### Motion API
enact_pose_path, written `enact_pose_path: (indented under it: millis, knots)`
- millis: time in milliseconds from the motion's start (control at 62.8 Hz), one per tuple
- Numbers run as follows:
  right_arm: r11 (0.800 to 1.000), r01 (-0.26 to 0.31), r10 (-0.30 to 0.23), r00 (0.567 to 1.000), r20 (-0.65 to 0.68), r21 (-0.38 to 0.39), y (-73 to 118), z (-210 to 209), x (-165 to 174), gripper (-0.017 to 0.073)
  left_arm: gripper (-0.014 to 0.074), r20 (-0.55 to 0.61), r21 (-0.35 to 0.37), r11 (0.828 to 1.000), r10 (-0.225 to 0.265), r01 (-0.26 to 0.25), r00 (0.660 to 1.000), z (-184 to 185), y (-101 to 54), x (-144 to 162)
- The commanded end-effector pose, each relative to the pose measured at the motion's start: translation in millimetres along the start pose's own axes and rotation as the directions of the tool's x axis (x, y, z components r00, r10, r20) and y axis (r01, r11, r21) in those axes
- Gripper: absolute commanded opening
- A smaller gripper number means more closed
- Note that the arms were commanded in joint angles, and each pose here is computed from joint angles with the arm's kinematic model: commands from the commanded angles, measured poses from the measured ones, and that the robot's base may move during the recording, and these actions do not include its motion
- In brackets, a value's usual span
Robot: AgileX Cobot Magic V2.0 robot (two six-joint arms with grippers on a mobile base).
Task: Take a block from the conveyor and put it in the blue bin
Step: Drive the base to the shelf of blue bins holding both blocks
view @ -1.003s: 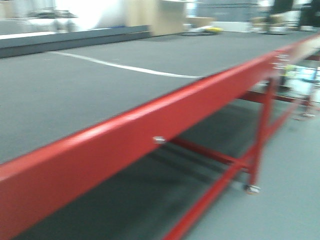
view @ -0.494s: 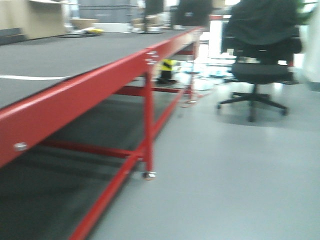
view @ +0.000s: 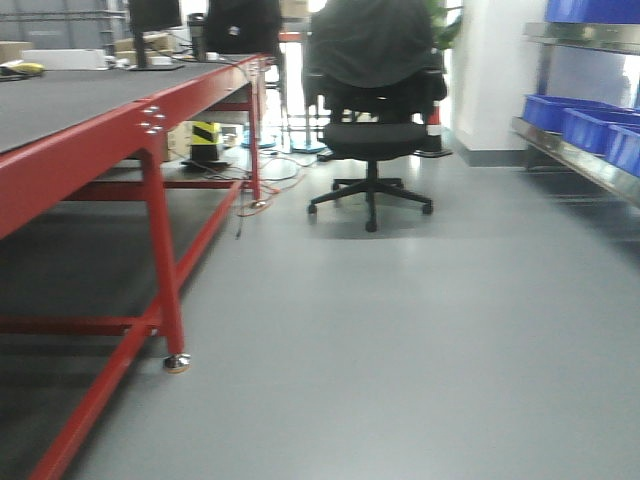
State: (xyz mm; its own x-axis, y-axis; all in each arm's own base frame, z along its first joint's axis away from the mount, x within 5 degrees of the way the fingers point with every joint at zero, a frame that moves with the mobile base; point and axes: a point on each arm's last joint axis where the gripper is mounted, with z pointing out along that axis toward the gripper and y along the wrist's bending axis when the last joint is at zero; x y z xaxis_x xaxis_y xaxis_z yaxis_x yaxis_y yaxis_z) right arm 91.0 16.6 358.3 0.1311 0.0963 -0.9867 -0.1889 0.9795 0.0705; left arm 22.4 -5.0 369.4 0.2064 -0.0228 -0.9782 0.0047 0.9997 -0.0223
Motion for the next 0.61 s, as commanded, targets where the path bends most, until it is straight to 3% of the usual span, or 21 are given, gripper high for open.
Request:
enact_pose_path:
  millis: [0,589]
  knots:
    - [1.000,0.015,-0.015,1.000,0.024,-0.003,0.2,-0.6,-1.1,-0.0162,-0.0111,0.025,-0.002,1.000,-0.013,0.013,1.000,-0.7,0.1,-2.5]
    - [1.000,0.015,-0.015,1.000,0.024,-0.003,0.2,-0.6,-1.1,-0.0162,-0.0111,0.025,-0.002,1.000,-0.013,0.013,1.000,-0.7,0.1,-2.5]
